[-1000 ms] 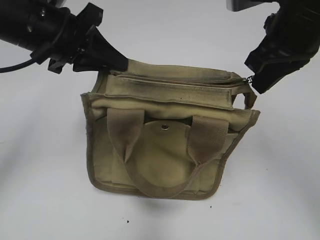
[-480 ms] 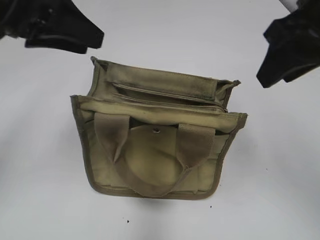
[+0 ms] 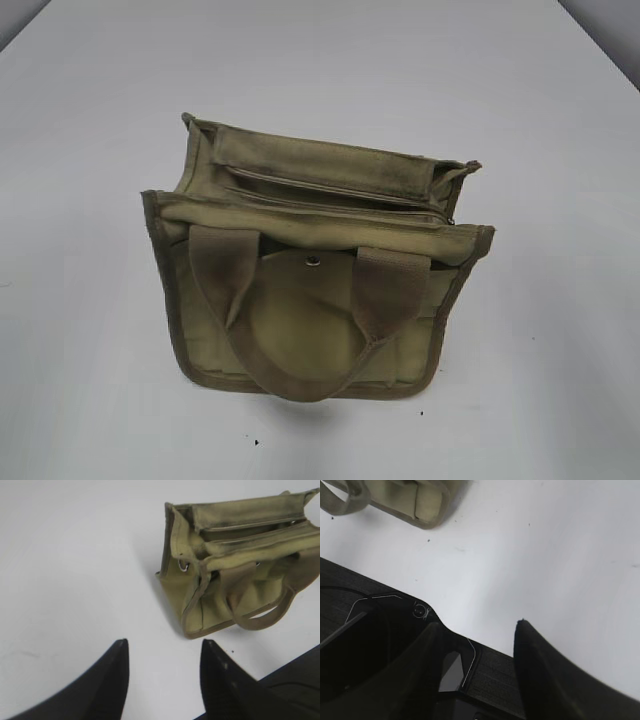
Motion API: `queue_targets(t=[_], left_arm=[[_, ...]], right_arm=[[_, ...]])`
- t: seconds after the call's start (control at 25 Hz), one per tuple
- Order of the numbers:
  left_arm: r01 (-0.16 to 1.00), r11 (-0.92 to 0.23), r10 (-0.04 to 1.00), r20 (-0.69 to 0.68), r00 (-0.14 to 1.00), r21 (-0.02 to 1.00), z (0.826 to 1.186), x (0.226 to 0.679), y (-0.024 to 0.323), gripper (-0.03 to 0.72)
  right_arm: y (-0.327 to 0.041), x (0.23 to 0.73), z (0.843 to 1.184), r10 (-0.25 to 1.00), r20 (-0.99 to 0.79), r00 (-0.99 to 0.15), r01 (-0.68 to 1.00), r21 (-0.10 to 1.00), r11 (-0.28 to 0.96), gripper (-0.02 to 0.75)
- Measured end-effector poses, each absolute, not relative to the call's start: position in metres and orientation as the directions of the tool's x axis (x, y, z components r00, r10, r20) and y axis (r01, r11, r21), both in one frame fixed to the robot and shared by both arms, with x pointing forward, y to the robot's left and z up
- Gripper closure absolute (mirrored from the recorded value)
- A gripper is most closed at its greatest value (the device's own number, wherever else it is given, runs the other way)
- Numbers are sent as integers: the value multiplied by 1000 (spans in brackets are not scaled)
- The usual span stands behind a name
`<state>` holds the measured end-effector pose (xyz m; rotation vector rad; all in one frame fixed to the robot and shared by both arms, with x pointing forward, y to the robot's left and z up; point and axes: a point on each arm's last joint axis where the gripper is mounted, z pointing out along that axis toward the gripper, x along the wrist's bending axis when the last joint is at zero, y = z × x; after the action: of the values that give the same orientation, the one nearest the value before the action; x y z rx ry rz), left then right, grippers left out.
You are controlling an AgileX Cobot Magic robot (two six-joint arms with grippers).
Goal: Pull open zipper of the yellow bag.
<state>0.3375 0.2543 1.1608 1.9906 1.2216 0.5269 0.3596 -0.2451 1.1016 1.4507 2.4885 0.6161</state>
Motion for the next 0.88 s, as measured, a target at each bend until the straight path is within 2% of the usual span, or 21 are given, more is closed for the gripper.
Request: queue_targets(t=[0.28,0.52,0.64,0.88], left_arm=[[538,-271,902,15,432,798,1101,271,283,326],[497,-262,906,34,421,827,1061,249,292,326],[467,-255,908,44,416,847,1058,245,294,326],[462,-254,909,46,415,850,1058,244,294,326]], right_arm=[[-277,297,1065,904,-51,-424,761,521,387,374],[-283,267,1046,878,-57,-474,648,653,392,375],[-282,261,1046,869,-59,-492,576,726,376,375],[-281,260,1044,865,-60,-498,559,741,373,375]])
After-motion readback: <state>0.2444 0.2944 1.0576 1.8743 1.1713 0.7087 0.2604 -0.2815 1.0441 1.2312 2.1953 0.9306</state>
